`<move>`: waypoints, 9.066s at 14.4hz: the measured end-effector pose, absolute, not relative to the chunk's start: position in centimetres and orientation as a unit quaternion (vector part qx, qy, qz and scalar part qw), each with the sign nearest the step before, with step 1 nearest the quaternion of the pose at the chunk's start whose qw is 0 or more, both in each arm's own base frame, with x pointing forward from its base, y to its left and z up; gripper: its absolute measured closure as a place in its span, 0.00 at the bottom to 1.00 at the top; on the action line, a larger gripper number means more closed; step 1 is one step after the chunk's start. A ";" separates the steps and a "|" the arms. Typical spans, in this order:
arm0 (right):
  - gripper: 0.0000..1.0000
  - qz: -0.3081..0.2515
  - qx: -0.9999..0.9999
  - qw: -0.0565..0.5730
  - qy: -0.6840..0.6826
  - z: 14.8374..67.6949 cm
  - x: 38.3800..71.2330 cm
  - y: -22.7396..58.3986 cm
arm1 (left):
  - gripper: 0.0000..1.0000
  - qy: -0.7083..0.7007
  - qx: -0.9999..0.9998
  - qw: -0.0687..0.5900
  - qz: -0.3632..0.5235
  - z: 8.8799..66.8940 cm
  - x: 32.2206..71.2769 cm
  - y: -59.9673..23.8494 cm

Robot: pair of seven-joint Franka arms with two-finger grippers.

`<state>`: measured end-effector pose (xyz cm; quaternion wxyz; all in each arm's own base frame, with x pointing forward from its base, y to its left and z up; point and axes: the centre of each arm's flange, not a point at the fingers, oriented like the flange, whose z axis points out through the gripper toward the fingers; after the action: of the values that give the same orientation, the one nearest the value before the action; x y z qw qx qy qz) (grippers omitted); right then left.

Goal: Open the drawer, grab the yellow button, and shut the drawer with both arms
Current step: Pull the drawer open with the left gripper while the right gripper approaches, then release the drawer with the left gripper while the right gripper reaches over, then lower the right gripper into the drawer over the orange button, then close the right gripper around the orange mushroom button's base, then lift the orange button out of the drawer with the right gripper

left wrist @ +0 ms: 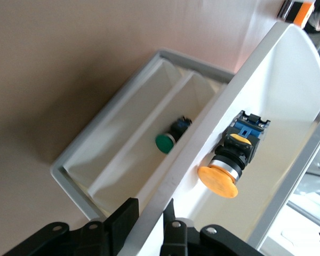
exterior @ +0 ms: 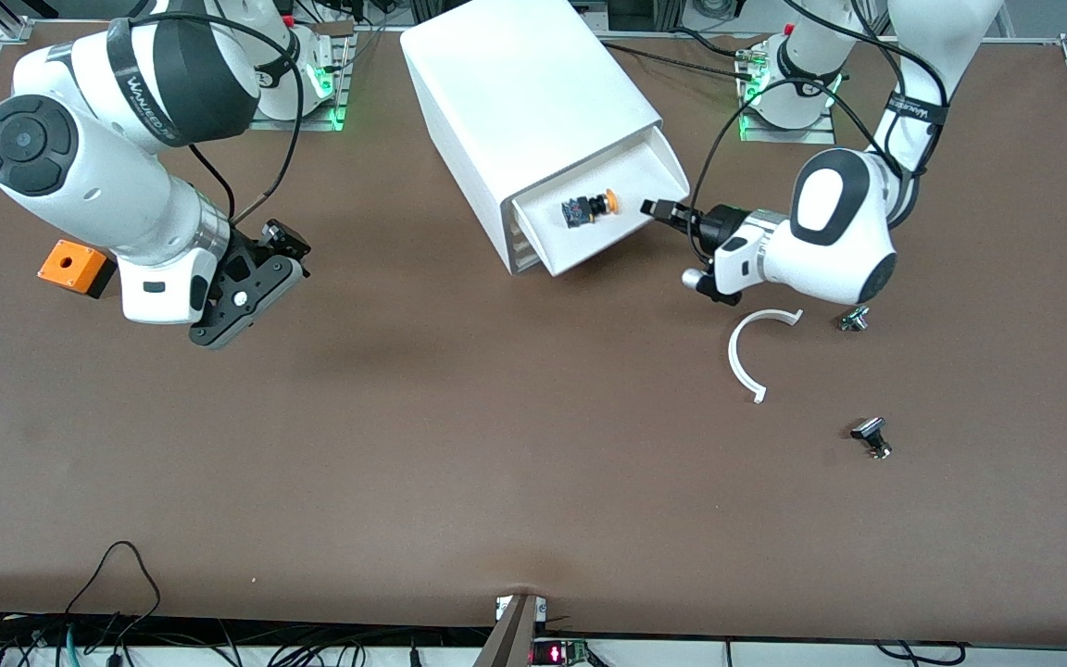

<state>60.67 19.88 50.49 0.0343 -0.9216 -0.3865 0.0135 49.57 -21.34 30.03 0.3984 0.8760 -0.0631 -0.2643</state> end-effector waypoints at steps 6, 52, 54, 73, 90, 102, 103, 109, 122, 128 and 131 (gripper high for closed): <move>0.00 -0.028 -0.873 0.033 -0.485 50.7 61.9 22.7 | 0.59 -0.033 0.896 0.386 -0.218 30.6 51.9 -18.7; 0.00 -0.044 -0.638 0.047 -0.767 41.3 48.7 59.0 | 0.00 0.021 1.000 0.003 -0.005 60.0 54.5 1.4; 0.00 -0.044 -0.637 0.047 -0.769 41.4 48.5 59.2 | 0.00 0.024 1.000 0.003 -0.005 60.0 54.5 1.6; 0.00 -0.015 -0.627 0.044 -0.778 40.0 46.6 60.0 | 0.00 0.026 1.000 0.003 -0.007 59.8 54.6 1.9; 0.37 -0.016 -0.621 0.043 -0.783 39.0 45.7 61.0 | 0.00 0.020 1.000 0.004 -0.003 60.0 55.0 1.3; 0.59 -0.052 -0.632 0.034 -0.772 44.5 46.5 59.3 | 0.00 0.025 0.999 0.005 -0.035 59.9 54.7 1.8; 0.59 -0.056 -0.634 0.033 -0.771 45.5 46.5 58.9 | 0.00 0.025 0.999 0.005 -0.036 59.9 54.7 1.9; 0.59 -0.050 -0.658 0.023 -0.751 47.9 48.3 53.9 | 0.00 0.025 0.999 0.006 -0.030 59.9 55.3 2.0; 0.59 -0.049 -0.697 0.001 -0.716 50.2 51.3 46.9 | 0.00 0.030 0.999 0.010 -0.026 58.4 58.7 2.9; 0.59 -0.057 -0.792 -0.002 -0.608 46.7 57.6 38.4 | 0.00 0.029 0.999 0.012 -0.023 56.2 60.4 2.9; 0.59 -0.029 -0.845 -0.001 -0.535 43.5 59.5 33.6 | 0.00 0.024 1.000 0.012 -0.007 56.1 61.0 2.3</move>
<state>59.49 33.60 43.54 -0.0009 -0.8446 -0.5346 -0.0285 60.99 2.34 56.15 0.0121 0.9996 0.0236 -0.0074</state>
